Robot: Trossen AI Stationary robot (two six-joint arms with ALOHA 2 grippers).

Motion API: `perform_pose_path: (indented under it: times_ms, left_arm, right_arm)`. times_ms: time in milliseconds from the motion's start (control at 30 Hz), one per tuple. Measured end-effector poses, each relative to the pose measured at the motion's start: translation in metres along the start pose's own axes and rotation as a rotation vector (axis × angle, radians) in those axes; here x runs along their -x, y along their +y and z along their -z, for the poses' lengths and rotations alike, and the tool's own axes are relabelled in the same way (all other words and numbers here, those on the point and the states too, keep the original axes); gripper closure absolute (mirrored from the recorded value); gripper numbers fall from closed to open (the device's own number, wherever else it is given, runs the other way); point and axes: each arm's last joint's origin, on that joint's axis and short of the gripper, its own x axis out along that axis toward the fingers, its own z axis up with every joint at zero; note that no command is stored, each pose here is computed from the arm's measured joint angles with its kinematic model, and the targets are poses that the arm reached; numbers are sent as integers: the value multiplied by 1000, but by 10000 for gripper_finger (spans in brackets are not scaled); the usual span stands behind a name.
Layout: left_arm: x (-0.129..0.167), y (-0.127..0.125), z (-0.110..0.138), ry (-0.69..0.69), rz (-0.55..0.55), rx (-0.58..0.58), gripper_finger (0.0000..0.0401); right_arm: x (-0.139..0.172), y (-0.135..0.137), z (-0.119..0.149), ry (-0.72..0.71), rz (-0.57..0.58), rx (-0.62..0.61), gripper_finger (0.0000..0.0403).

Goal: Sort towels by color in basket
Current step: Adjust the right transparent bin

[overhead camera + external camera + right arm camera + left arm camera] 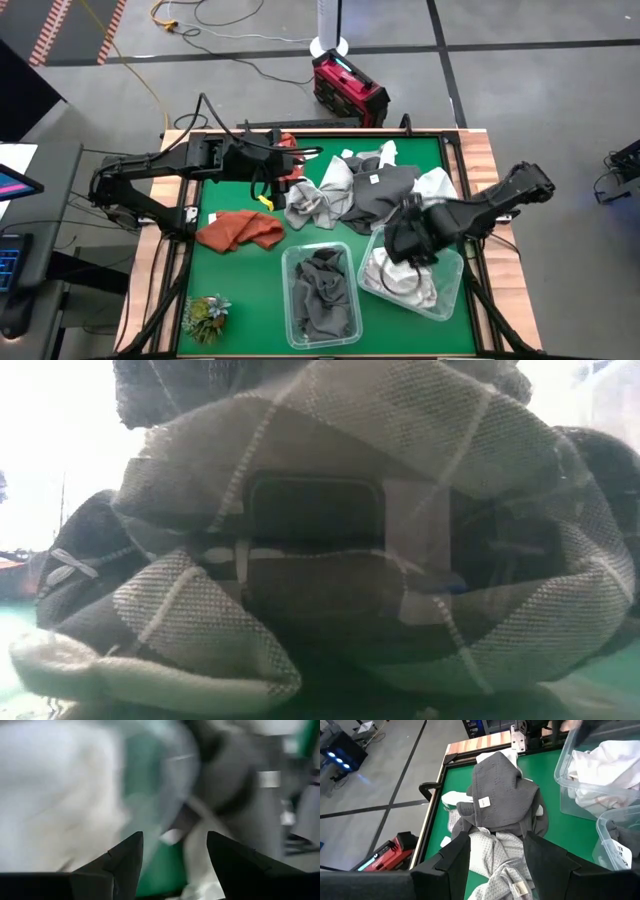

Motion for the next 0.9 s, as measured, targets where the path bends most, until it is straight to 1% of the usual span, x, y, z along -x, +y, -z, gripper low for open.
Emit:
perform_pose_path:
  times_ms: [67, 200, 267, 367, 500, 600, 767, 900]
  left_arm:
    - [0, 0, 0, 0, 0, 0, 228]
    - [0, 0, 0, 2, 0, 0, 228]
    - [0, 0, 1, 8, 2, -2, 228]
    - [0, -1, 2, 22, 5, -5, 228]
    - [0, -1, 4, 36, 9, -8, 228]
    - [0, -1, 4, 36, 9, -8, 228]
    - [0, -1, 4, 36, 9, -9, 228]
    - [0, -1, 4, 36, 9, -9, 228]
  right_arm:
    - [-3, -11, -5, -29, 37, -36, 147]
    - [-10, -24, -19, -96, 12, -65, 147]
    - [-15, -30, -22, -93, -49, -74, 147]
    - [-26, -41, -24, -65, -160, -125, 147]
    - [-47, -52, -20, 5, -205, -182, 149]
    - [-59, -53, -18, 3, -243, -204, 157]
    - [-72, -45, -17, 28, -286, -178, 186]
    - [-67, -41, -17, 14, -294, -159, 222]
